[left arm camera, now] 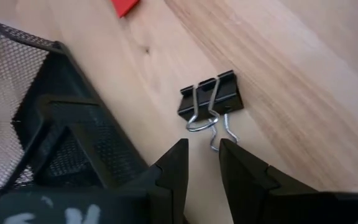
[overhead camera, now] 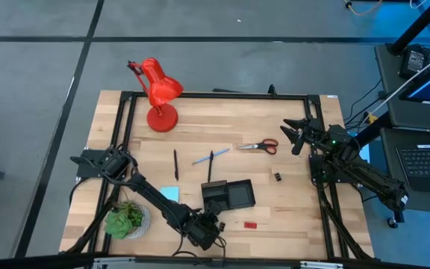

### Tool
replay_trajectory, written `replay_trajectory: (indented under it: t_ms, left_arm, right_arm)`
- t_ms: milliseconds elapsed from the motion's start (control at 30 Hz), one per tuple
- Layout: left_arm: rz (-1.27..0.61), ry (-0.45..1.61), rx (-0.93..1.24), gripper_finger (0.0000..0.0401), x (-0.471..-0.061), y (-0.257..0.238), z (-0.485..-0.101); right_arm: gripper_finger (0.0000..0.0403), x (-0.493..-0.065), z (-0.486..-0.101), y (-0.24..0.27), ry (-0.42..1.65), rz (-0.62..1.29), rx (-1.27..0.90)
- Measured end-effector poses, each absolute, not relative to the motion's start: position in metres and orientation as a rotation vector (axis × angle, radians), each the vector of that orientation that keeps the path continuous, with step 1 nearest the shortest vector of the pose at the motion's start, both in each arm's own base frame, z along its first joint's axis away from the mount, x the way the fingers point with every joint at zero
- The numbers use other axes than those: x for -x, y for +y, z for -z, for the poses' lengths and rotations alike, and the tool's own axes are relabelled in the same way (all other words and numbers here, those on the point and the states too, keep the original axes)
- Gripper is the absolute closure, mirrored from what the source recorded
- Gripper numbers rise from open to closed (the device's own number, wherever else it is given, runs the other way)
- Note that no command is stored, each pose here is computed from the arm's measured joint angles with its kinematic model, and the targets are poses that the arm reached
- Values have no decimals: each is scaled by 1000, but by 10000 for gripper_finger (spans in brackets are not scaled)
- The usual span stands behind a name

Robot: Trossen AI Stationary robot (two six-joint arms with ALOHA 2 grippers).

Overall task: Pick and place office supplies into organizer
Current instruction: Put the bottom black binder clip into the black desk organizer

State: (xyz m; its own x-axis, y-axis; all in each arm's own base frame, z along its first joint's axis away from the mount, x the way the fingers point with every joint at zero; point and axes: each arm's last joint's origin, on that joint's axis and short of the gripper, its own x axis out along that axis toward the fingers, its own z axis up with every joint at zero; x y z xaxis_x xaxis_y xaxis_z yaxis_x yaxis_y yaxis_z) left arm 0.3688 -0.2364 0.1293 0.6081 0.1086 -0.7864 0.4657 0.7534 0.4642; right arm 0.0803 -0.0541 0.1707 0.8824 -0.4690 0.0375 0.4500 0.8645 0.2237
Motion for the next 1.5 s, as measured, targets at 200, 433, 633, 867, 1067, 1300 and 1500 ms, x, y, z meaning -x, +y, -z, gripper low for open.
replay_trajectory:
  t_ms: [200,433,633,867,1067,1300,1500]
  left_arm:
    - [224,907,-713,314,-368,-237,-130]
    - [198,898,-732,314,-368,-238,-130]
    - [200,871,-797,314,-365,-244,-131]
    - [206,810,-886,314,-362,-254,-134]
    - [218,804,-919,314,-362,-254,-134]
    - [232,794,-945,314,-363,-255,-135]
    - [269,798,-929,314,-363,-255,-135]
  right_arm:
    - [210,-80,-171,-54,-92,482,-212]
    - [210,-80,-171,-54,-92,482,-212]
    - [210,-80,-171,-54,-92,482,-212]
    - [210,-80,-171,-54,-92,482,-212]
    - [210,-80,-171,-54,-92,482,-212]
    - [210,-80,-171,-54,-91,482,-212]
    - [210,-80,-171,-54,-91,482,-210]
